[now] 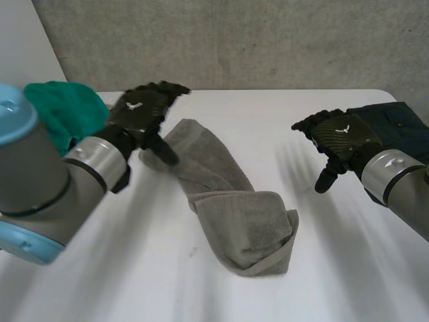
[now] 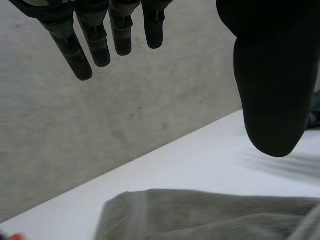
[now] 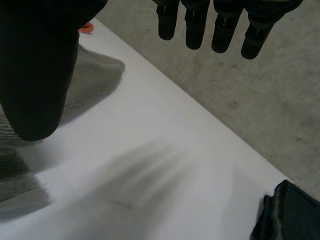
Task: Fold the laundry.
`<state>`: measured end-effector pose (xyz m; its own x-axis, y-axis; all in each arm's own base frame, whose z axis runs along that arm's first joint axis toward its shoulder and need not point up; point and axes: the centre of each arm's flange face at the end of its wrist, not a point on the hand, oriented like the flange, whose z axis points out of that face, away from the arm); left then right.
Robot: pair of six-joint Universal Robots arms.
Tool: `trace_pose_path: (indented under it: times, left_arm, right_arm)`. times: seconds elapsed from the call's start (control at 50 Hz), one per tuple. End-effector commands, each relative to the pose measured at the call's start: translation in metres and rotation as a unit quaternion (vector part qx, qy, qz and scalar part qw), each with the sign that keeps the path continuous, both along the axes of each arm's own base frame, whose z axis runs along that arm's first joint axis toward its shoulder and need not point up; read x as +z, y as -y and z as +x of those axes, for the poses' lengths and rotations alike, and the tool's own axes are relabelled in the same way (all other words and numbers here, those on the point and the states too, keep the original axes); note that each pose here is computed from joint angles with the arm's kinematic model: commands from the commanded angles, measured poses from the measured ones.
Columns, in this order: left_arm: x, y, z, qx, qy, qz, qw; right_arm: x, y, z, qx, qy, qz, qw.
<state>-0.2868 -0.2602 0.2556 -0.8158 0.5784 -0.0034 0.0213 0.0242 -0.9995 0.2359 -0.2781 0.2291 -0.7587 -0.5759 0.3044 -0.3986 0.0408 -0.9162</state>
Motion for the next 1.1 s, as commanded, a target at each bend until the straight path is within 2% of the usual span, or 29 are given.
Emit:
trace_pose_path:
  times: [0.02, 0.16, 0.38, 0.52, 0.64, 0.72, 0.82, 0.88, 1.0, 1.1]
  left_arm:
    - [-0.024, -0.012, 0.008, 0.002, 0.028, 0.054, 0.998]
    - [-0.033, -0.048, -0.020, -0.057, 0.039, 0.072, 0.995]
    - [-0.084, -0.058, -0.068, -0.113, 0.083, 0.126, 0.982]
    - [-0.107, -0.040, -0.076, -0.072, 0.106, 0.142, 0.982]
    - [-0.112, -0.035, -0.078, -0.059, 0.112, 0.141, 0.982]
    - [-0.100, -0.037, -0.078, -0.057, 0.105, 0.129, 0.984]
    - [-0.022, -0.045, -0.069, -0.051, 0.053, 0.054, 0.996]
    - [0.005, -0.052, -0.063, -0.053, 0.036, 0.028, 0.998]
    - [0.054, -0.081, -0.039, -0.055, 0.052, -0.022, 0.997]
    - [0.071, -0.100, -0.024, -0.058, 0.082, -0.048, 0.994]
  right_arm:
    - [-0.006, -0.011, 0.008, 0.020, -0.012, 0.015, 1.000]
    - [-0.016, -0.005, 0.009, 0.026, -0.044, 0.010, 0.999]
    - [-0.021, 0.000, 0.003, 0.015, -0.061, 0.010, 0.998]
    - [-0.026, 0.001, 0.004, 0.016, -0.064, 0.016, 0.998]
    - [-0.038, 0.003, 0.005, 0.018, -0.068, 0.032, 0.997]
    - [-0.037, 0.006, 0.006, 0.018, -0.067, 0.028, 0.997]
    - [-0.028, 0.014, 0.010, 0.026, -0.062, 0.009, 0.998]
    - [-0.021, 0.024, 0.016, 0.040, -0.056, -0.010, 0.998]
    - [-0.017, 0.044, 0.041, 0.129, -0.035, -0.041, 0.990]
    - [-0.035, 0.048, 0.067, 0.206, -0.011, -0.007, 0.979]
